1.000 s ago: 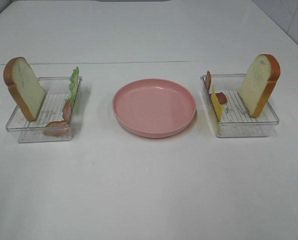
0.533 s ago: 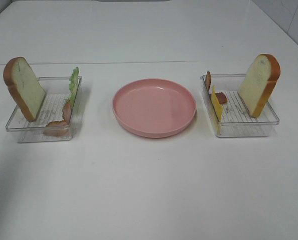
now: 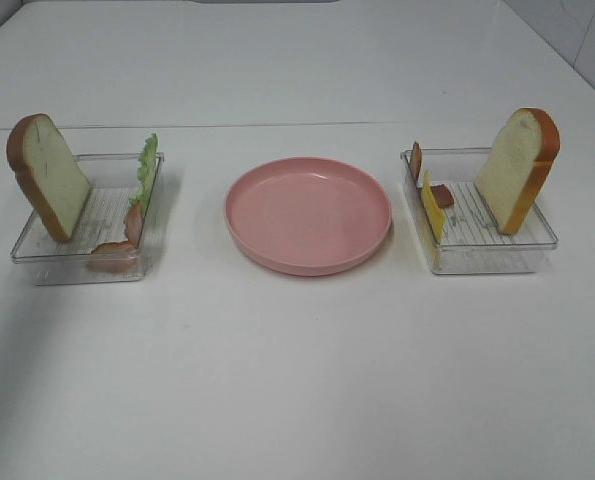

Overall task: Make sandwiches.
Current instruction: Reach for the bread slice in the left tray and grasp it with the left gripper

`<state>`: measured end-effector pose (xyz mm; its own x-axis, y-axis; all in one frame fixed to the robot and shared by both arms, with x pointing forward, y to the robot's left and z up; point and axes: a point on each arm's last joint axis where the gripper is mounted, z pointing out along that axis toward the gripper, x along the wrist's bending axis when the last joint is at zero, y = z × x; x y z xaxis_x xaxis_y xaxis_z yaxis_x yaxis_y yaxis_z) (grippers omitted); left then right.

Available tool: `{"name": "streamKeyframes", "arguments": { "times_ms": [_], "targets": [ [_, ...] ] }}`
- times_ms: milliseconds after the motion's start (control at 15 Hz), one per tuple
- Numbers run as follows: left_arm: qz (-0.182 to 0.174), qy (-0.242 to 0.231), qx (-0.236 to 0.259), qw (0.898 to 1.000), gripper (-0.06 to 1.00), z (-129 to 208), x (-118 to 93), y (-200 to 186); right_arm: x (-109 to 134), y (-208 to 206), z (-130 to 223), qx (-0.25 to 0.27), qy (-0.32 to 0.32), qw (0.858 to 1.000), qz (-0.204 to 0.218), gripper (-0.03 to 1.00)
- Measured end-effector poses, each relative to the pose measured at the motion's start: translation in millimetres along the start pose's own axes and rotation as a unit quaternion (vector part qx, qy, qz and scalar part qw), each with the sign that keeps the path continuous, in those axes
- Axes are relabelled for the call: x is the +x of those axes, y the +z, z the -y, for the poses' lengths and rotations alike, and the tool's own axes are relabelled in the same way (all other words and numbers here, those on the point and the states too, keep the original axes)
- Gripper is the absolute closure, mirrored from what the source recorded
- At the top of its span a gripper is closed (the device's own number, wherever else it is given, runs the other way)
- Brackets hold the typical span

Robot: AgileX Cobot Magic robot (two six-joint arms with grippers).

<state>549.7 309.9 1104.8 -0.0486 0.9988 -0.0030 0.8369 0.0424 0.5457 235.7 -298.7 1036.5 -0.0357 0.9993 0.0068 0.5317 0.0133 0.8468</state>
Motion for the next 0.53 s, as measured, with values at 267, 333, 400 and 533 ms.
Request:
{"name": "streamKeyframes", "arguments": {
  "times_ms": [267, 333, 400, 533],
  "targets": [
    [0.017, -0.014, 0.041, 0.999, -0.02, -24.7, -4.5, 51.8, 0.0, 0.0, 0.0, 0.0, 0.0, 1.0, 0.0, 0.0],
    [0.025, -0.014, 0.047, 0.999, -0.02, -29.8, -6.1, 63.3, 0.0, 0.0, 0.0, 0.0, 0.0, 1.0, 0.0, 0.0],
    [0.029, -0.016, 0.049, 0.998, -0.02, -32.5, -7.2, 70.2, 0.0, 0.0, 0.0, 0.0, 0.0, 1.0, 0.0, 0.0],
    [0.041, -0.022, 0.064, 0.997, -0.02, -41.4, -10.0, 104.4, 0.0, 0.0, 0.0, 0.0, 0.0, 1.0, 0.0, 0.0]
  ]
}}
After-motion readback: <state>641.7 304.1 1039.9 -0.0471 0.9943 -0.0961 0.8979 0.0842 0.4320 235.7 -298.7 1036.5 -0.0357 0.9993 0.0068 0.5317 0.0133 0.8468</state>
